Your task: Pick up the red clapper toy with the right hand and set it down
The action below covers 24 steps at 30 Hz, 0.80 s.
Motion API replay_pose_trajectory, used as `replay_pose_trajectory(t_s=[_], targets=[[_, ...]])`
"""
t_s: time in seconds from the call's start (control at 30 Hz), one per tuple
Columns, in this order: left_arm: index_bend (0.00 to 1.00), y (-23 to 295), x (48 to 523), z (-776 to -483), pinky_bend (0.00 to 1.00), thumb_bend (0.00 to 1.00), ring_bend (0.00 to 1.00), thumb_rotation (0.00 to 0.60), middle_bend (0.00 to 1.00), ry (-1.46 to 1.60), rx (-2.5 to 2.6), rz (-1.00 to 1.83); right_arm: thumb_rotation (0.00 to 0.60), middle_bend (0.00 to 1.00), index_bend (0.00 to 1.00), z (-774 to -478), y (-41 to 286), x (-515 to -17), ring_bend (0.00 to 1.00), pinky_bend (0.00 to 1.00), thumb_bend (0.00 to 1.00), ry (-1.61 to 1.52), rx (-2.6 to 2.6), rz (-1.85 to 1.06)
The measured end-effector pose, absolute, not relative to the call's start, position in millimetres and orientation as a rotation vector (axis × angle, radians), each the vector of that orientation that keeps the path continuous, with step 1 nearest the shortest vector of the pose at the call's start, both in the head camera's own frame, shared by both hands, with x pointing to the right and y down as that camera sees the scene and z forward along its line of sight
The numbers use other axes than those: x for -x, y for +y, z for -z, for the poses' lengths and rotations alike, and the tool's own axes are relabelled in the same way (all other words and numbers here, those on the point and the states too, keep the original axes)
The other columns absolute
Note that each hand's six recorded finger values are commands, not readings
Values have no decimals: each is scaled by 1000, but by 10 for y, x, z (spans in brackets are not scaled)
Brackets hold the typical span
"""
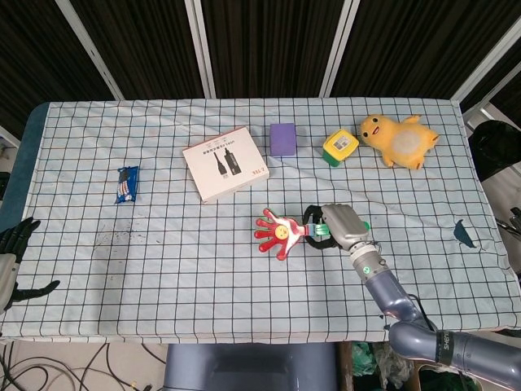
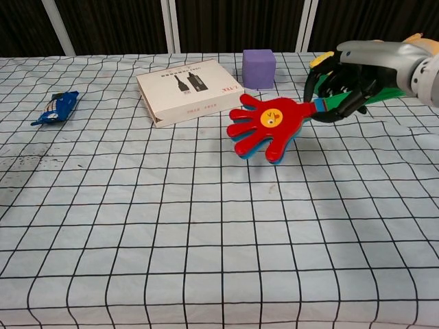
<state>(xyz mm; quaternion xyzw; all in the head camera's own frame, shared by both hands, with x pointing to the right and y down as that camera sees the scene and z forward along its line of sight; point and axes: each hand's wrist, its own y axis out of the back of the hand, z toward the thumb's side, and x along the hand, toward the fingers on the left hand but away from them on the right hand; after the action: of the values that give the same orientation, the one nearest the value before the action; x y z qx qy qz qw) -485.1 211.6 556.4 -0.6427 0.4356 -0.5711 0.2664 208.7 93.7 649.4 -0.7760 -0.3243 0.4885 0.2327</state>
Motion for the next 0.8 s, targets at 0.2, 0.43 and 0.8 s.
replay_pose_trajectory(t_s=[0.2, 0.43, 0.8], targets=[[0, 2123, 4847, -5568, 0, 0, 0, 600, 0, 1183, 1745, 1545, 600, 700, 817, -6354, 908, -2058, 621, 727, 687, -934, 2077, -1333], [0, 2128, 4836, -5568, 0, 0, 0, 600, 0, 1196, 1765, 1546, 600, 699, 817, -5965, 842, -1839, 621, 727, 688, -1355, 2403, -1073], [0, 2128, 4836, -5567, 0, 0, 0, 600, 0, 1197, 1768, 1550, 600, 710, 828, -5736, 826, -1897, 630, 727, 697, -1596, 2634, -862]])
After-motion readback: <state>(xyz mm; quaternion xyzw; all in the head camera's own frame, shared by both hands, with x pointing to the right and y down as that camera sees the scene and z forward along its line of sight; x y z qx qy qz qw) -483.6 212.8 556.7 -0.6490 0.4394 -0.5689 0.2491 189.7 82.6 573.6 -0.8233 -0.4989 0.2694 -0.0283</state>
